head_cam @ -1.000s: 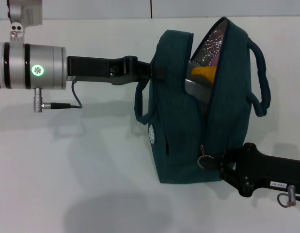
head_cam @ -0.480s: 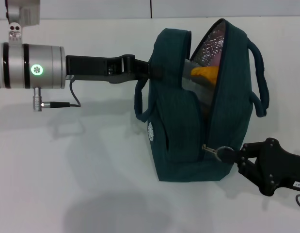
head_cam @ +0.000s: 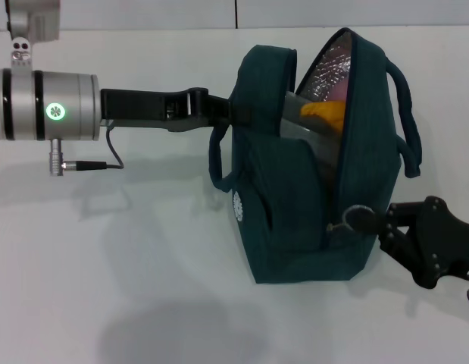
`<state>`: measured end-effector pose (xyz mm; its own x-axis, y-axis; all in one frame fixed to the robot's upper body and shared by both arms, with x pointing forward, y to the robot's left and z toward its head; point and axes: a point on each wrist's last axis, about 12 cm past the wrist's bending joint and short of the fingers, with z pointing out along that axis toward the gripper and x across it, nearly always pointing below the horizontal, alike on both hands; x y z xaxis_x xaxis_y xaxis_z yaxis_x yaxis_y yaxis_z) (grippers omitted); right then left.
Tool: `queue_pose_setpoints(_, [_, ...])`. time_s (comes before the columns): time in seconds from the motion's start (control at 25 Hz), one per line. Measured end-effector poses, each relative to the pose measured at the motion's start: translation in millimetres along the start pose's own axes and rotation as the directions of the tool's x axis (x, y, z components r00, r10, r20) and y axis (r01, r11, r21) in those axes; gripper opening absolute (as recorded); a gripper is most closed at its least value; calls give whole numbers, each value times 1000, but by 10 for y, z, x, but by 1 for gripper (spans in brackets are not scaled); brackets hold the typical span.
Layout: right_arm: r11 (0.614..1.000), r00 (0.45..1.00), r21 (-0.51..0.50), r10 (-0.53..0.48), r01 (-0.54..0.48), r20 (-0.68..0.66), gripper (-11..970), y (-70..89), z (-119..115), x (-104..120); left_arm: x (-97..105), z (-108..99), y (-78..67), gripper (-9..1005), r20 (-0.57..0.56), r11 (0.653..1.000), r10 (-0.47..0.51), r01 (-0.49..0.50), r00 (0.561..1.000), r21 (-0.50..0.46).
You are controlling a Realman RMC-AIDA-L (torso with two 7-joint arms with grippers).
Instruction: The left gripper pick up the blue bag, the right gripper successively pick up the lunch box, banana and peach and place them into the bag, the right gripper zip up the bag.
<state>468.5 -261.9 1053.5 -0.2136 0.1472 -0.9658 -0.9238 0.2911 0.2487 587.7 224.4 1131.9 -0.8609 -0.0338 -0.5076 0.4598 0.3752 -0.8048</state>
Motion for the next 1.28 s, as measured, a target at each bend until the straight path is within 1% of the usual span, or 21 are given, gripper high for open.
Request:
queue_pose_setpoints(0.24, [1000, 999, 6, -23, 23, 40, 11, -58, 80, -78, 48, 11, 0, 104, 27, 997, 71, -72, 997, 22])
queue_pose_setpoints(0.56, [999, 997, -10, -37, 38, 72, 12, -91, 180, -144, 177, -154, 59, 105, 171, 987, 147, -157, 974, 45])
queue_pose_setpoints(0.72, [999, 995, -3, -38, 39, 89, 13, -108, 198, -168, 241, -218, 86, 105, 208, 982, 174, -187, 962, 40])
queue_pose_setpoints(0.88, [999, 991, 16, -47, 45, 125, 13, -147, 218, -227, 370, -267, 128, 258, 254, 974, 205, -224, 945, 47])
queue_pose_setpoints(0.92, [999, 990, 19, -49, 47, 132, 13, -156, 222, -240, 370, -267, 128, 297, 254, 974, 205, -224, 945, 47])
queue_pose_setpoints(0.96, [999, 990, 19, -49, 47, 132, 13, -156, 222, -240, 423, -278, 143, 335, 269, 971, 213, -235, 939, 51])
queue_pose_setpoints(1.0, [998, 988, 25, -54, 51, 147, 13, -177, 237, -272, 526, -315, 155, 385, 307, 959, 245, -277, 920, 62])
queue_pose_setpoints(1.08, [998, 987, 23, -59, 56, 153, 14, -194, 257, -295, 585, -351, 145, 484, 335, 945, 281, -321, 899, 68])
queue_pose_setpoints(1.12, [998, 986, 22, -60, 58, 153, 14, -200, 267, -303, 652, -392, 141, 534, 361, 930, 316, -361, 877, 65])
queue_pose_setpoints(1.16, [998, 986, 19, -63, 61, 153, 14, -215, 291, -319, 771, -444, 148, 584, 401, 907, 366, -418, 840, 49])
queue_pose_setpoints(1.2, [998, 986, 19, -63, 61, 153, 14, -215, 291, -319, 771, -444, 148, 612, 401, 907, 366, -418, 840, 49])
queue_pose_setpoints(1.24, [998, 986, 19, -65, 62, 156, 14, -225, 306, -331, 836, -454, 162, 641, 418, 900, 380, -434, 825, 39])
queue_pose_setpoints(1.28, [998, 985, 18, -66, 64, 159, 14, -234, 320, -342, 878, -459, 176, 642, 424, 898, 384, -438, 820, 33])
